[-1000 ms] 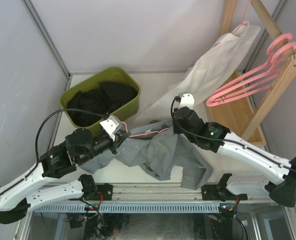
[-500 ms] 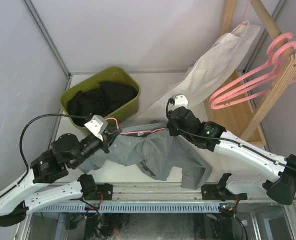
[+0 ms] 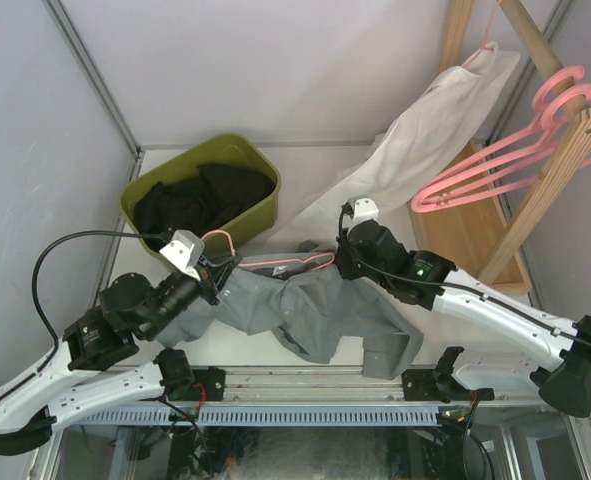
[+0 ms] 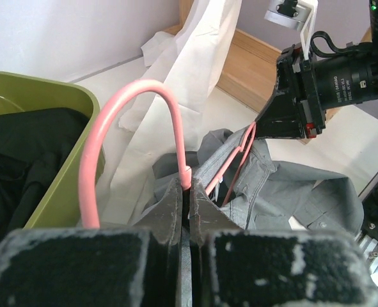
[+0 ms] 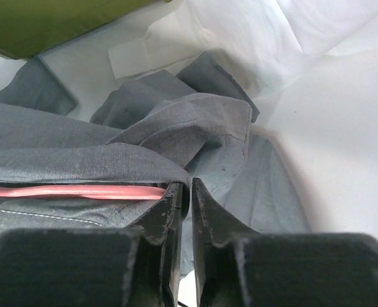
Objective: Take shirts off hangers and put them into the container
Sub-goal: Remove the shirt from the hanger.
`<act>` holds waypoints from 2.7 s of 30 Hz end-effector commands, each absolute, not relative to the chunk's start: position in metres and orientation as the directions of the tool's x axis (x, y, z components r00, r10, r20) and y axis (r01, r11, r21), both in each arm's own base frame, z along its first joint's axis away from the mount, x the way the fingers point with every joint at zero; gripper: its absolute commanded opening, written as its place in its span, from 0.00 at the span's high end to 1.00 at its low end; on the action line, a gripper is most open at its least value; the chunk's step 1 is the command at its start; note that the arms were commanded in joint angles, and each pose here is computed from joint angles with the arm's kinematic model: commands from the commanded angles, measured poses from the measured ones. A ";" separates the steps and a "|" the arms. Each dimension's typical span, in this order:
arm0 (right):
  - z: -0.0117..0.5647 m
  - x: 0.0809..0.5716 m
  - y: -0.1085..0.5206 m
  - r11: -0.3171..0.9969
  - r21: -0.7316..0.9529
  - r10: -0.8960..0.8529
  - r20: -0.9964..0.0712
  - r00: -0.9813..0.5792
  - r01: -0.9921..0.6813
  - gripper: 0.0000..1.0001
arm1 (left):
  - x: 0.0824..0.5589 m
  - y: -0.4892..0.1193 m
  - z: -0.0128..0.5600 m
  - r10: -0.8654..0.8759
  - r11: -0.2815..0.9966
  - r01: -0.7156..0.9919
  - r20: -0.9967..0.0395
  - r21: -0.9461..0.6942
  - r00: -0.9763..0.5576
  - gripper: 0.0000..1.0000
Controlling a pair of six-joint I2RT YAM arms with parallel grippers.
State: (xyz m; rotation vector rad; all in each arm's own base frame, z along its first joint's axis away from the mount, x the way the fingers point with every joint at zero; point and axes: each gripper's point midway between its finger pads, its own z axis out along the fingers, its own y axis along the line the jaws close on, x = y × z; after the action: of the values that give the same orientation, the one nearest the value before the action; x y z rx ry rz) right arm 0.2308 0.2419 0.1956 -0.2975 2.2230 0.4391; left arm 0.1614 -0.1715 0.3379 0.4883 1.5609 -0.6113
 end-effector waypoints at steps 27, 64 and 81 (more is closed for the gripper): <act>0.273 0.189 0.221 0.691 0.103 -0.056 -0.979 -0.195 -0.715 0.57 | 0.167 -0.146 0.384 -0.227 0.804 0.568 -0.974 -0.176 0.021 1.00; 0.273 0.125 0.334 0.117 0.017 -0.266 -0.963 -0.048 -0.993 0.44 | 0.136 -0.223 0.358 -0.003 0.556 0.829 -0.997 -0.065 -0.076 1.00; 0.269 0.142 0.280 0.446 0.134 -0.233 -0.937 -0.259 -0.885 1.00 | 0.148 -0.199 0.363 -0.060 0.657 0.749 -0.996 -0.086 -0.062 0.23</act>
State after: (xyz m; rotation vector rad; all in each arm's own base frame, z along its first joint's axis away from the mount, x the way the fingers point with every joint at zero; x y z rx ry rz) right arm 0.1313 0.2982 0.2551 -1.1224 1.7243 0.9145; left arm 0.1484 -0.2099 0.3255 0.6940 1.5884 -0.6981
